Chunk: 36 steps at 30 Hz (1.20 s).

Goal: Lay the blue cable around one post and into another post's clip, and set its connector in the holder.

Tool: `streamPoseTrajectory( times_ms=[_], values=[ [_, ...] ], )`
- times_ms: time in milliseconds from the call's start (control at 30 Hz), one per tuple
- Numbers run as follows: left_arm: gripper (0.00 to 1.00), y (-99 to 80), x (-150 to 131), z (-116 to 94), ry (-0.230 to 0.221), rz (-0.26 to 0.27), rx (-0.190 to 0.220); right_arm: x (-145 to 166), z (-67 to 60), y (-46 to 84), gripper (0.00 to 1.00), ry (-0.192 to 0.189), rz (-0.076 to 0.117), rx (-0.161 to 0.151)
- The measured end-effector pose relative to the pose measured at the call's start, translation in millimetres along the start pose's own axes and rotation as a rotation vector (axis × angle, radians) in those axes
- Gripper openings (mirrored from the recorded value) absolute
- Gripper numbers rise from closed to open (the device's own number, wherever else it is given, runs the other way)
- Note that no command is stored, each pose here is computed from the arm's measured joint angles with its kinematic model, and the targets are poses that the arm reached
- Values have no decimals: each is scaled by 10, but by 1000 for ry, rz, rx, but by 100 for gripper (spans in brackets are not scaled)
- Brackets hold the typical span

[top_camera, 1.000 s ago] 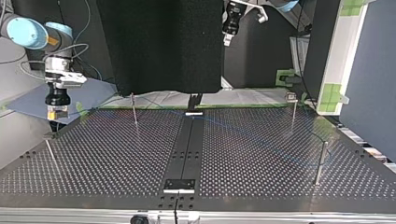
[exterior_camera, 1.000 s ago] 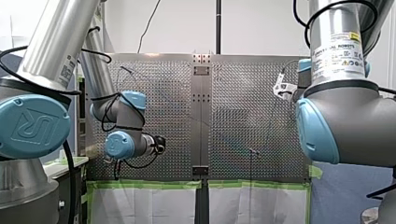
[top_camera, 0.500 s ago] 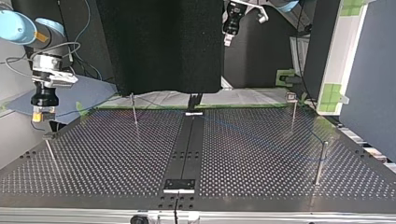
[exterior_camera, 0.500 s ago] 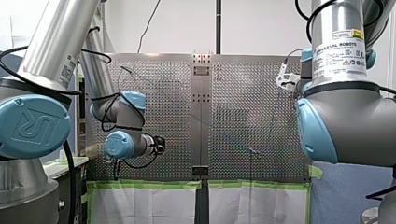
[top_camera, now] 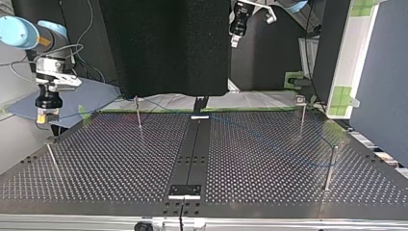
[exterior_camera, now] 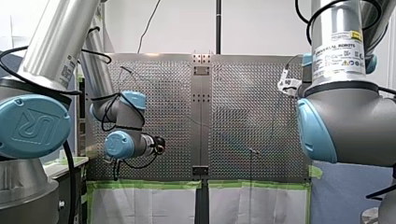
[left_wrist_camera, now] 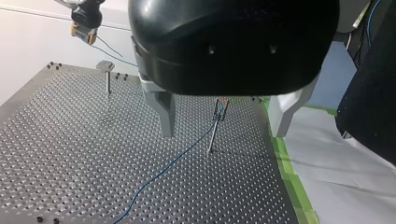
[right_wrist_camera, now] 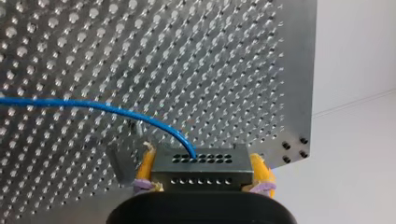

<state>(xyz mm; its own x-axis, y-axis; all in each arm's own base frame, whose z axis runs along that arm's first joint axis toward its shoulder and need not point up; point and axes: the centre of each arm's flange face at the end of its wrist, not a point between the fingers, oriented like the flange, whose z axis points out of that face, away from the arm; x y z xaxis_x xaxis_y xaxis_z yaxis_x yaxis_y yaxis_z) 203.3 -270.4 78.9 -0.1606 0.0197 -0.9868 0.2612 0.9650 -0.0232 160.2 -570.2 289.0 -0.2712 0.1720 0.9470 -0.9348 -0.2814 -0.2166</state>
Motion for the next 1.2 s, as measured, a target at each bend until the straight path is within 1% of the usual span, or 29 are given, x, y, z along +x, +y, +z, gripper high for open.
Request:
streamPoseTrajectory(
  times_ms=[167,400,500,567,667,733,800,900,1067,1200],
  values=[
    [100,0,1,-1,1,0,0,-104,95,116,0,-35,-31,-19],
    [100,-6,-9,17,0,-1,-1,-224,259,242,0,-85,-87,-40],
    [100,-5,-11,28,9,3,-6,-215,323,258,0,-96,-108,-42],
    [100,0,-10,32,16,6,-13,-186,362,260,0,-98,-116,-42],
    [100,7,-10,34,21,8,-21,-125,423,262,0,-102,-124,-41],
    [100,13,-10,35,23,8,-26,-80,461,266,0,-106,-134,-42],
    [100,19,-9,36,26,9,-32,-37,493,275,0,-110,-149,-44],
    [100,25,-9,38,32,11,-39,-9,506,302,0,-124,-167,-50],
    [100,28,-9,40,37,12,-42,-35,475,352,0,-162,-176,-64],
    [100,28,-8,39,37,13,-42,-115,459,378,0,-188,-175,-70]
  ],
)
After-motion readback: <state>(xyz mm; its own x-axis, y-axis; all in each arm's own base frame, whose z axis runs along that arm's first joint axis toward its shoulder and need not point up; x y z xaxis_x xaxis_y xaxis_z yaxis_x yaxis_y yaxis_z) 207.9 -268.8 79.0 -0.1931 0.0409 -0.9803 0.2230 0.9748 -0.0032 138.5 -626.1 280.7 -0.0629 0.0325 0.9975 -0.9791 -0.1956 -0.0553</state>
